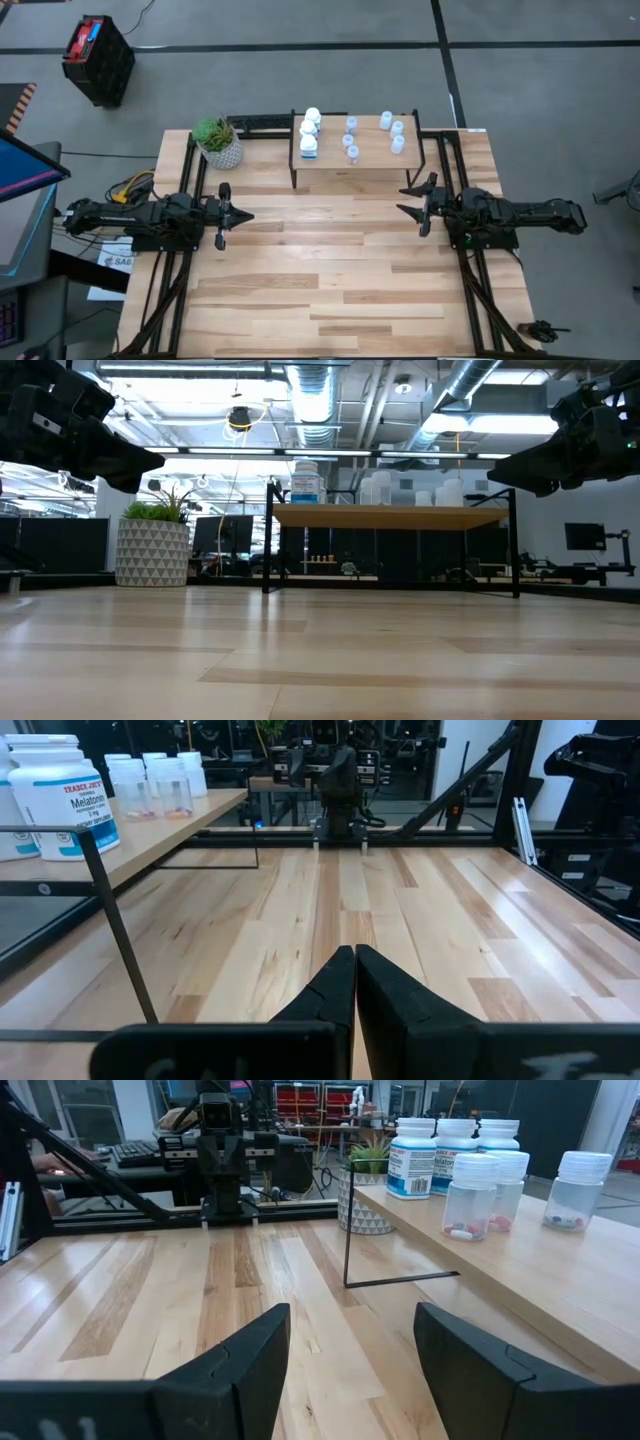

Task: Pick and place medicine bottles onto shelf by color
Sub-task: Return to Home Position

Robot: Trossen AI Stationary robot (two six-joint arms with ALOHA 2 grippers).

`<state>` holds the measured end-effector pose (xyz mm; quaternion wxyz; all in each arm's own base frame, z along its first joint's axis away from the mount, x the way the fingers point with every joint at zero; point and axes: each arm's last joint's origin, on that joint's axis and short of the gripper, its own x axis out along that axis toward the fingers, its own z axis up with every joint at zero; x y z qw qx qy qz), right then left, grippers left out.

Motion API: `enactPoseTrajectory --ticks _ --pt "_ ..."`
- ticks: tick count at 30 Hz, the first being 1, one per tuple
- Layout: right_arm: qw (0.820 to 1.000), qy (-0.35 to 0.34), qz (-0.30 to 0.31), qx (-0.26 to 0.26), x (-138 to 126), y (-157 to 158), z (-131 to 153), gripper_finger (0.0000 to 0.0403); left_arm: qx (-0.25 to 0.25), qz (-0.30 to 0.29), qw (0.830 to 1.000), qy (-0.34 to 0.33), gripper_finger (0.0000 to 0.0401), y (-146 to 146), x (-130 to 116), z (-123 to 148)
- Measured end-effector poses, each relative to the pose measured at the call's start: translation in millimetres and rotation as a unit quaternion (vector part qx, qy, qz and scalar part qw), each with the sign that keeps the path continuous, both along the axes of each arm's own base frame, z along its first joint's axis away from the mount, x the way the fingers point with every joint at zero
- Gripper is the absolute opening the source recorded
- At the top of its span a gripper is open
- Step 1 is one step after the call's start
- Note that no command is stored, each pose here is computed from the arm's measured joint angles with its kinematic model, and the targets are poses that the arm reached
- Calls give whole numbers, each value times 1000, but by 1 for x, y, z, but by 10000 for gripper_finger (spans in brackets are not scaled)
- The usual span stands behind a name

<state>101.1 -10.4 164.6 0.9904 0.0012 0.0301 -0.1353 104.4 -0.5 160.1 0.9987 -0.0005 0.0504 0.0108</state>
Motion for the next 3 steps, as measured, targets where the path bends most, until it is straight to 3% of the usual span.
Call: enactPoseTrajectory --ticks 3 --pt "1000 0 0 0 0 0 0 238 0 0 1000 0 0 0 0 0"
